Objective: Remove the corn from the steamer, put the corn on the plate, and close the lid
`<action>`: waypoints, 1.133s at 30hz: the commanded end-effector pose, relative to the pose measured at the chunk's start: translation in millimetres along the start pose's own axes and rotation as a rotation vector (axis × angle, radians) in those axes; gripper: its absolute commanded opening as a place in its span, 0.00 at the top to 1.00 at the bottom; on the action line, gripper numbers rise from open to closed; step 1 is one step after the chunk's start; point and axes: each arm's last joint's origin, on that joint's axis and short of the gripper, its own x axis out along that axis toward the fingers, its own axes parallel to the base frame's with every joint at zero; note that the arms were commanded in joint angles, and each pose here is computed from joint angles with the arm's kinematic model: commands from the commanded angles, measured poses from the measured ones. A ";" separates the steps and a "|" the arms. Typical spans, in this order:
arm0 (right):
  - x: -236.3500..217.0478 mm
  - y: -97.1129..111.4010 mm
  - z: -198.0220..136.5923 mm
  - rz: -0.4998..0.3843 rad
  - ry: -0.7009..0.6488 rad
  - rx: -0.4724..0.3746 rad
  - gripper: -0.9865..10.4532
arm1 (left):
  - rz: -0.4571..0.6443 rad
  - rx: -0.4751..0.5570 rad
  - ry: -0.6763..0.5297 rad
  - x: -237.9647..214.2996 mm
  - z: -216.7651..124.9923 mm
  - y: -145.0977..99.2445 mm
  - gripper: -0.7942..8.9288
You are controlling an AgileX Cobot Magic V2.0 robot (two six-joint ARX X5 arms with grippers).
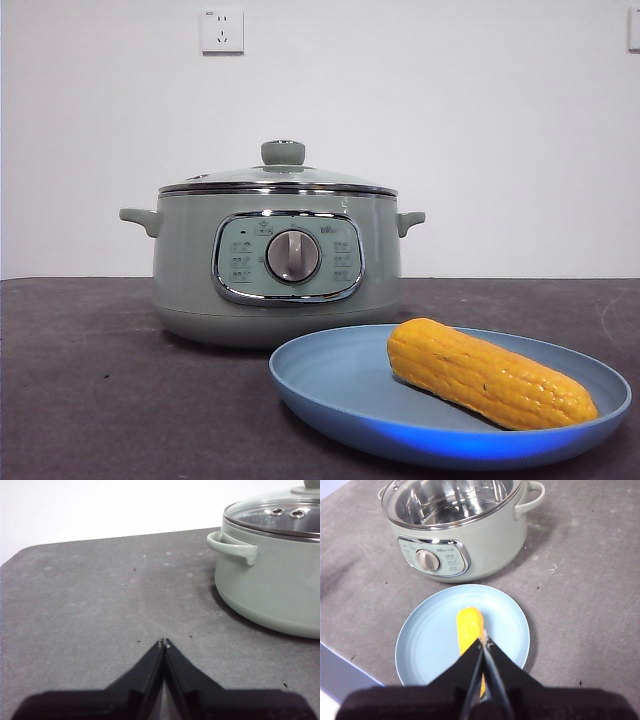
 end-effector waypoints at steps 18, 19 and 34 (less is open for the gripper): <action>-2.7 -1.2 2.2 -0.030 -0.031 -0.056 0.91 | 0.002 -0.009 0.010 1.2 -4.2 0.1 0.92; -4.0 -2.4 2.7 -0.046 -0.045 -0.054 0.91 | 0.002 -0.009 0.010 1.2 -4.2 0.1 0.92; 15.6 -47.9 -36.4 -0.387 -0.472 0.067 0.91 | 0.003 -0.009 0.010 1.2 -4.2 0.2 0.92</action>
